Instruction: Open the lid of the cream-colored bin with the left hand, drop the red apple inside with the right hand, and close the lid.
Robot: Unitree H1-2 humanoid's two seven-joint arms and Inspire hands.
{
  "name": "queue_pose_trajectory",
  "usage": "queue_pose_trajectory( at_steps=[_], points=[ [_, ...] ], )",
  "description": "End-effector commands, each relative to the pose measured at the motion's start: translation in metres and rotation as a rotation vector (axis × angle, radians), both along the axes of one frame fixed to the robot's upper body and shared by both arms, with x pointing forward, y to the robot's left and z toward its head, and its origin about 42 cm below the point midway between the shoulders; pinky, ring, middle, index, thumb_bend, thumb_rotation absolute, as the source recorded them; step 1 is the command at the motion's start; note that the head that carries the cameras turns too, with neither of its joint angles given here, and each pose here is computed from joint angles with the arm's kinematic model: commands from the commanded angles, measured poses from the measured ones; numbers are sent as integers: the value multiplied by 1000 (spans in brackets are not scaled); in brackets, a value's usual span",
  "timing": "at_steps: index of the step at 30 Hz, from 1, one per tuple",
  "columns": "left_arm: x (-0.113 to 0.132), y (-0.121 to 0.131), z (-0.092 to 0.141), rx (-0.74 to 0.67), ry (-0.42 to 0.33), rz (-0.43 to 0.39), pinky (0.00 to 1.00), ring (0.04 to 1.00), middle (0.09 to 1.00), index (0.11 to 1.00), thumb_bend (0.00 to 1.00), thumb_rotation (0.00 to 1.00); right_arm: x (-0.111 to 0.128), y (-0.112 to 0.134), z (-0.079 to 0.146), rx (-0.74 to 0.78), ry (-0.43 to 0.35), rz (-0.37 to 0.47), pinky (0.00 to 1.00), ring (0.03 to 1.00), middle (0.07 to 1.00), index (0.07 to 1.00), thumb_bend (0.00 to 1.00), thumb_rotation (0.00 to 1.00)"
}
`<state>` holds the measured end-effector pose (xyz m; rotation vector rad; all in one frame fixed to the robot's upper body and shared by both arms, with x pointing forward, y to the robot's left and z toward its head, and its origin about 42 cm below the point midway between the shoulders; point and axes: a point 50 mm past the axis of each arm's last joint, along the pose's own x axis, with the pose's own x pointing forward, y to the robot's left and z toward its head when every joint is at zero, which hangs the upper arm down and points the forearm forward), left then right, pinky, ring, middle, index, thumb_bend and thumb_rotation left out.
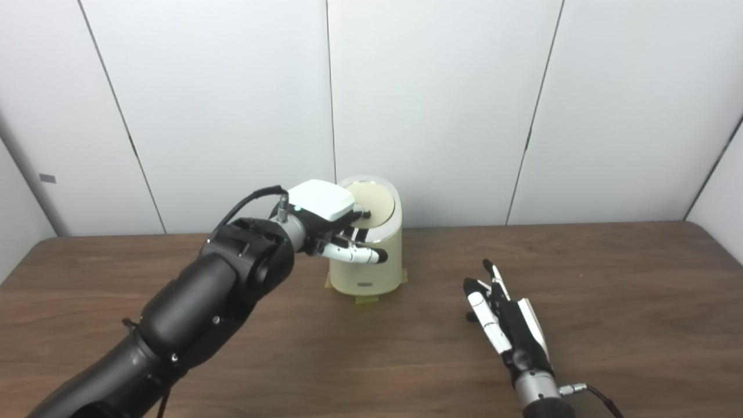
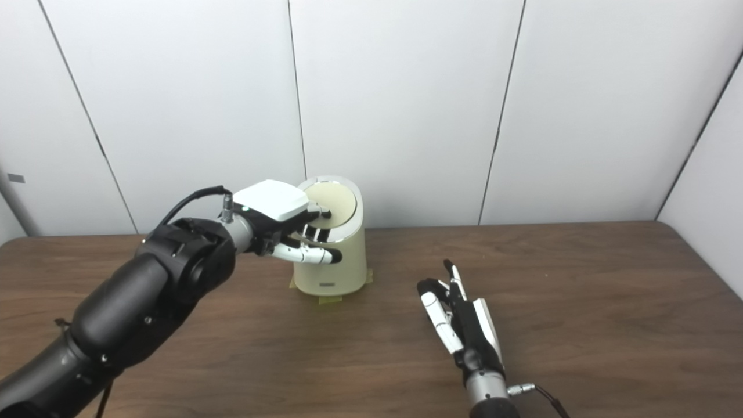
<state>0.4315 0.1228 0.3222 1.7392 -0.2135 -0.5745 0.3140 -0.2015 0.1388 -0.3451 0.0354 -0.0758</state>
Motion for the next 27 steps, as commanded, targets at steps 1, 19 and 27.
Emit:
queue_pose_trajectory(
  at_steps=[1, 19, 27],
  points=[
    [1, -2, 5, 25, -24, -1, 1000, 971, 937, 924, 602, 1000, 5, -2, 13, -9, -41, -22, 783, 860, 860, 1000, 509, 962],
    [-10, -6, -19, 174, 14, -43, 1000, 1000, 932, 879, 610, 1000, 8, -5, 15, 8, -38, -32, 803, 873, 865, 1000, 511, 966],
    [-17, 10, 24, -26, -11, -3, 1000, 980, 922, 888, 587, 1000, 7, -5, 18, 4, -42, -38, 786, 863, 862, 1000, 516, 965]
  ],
)
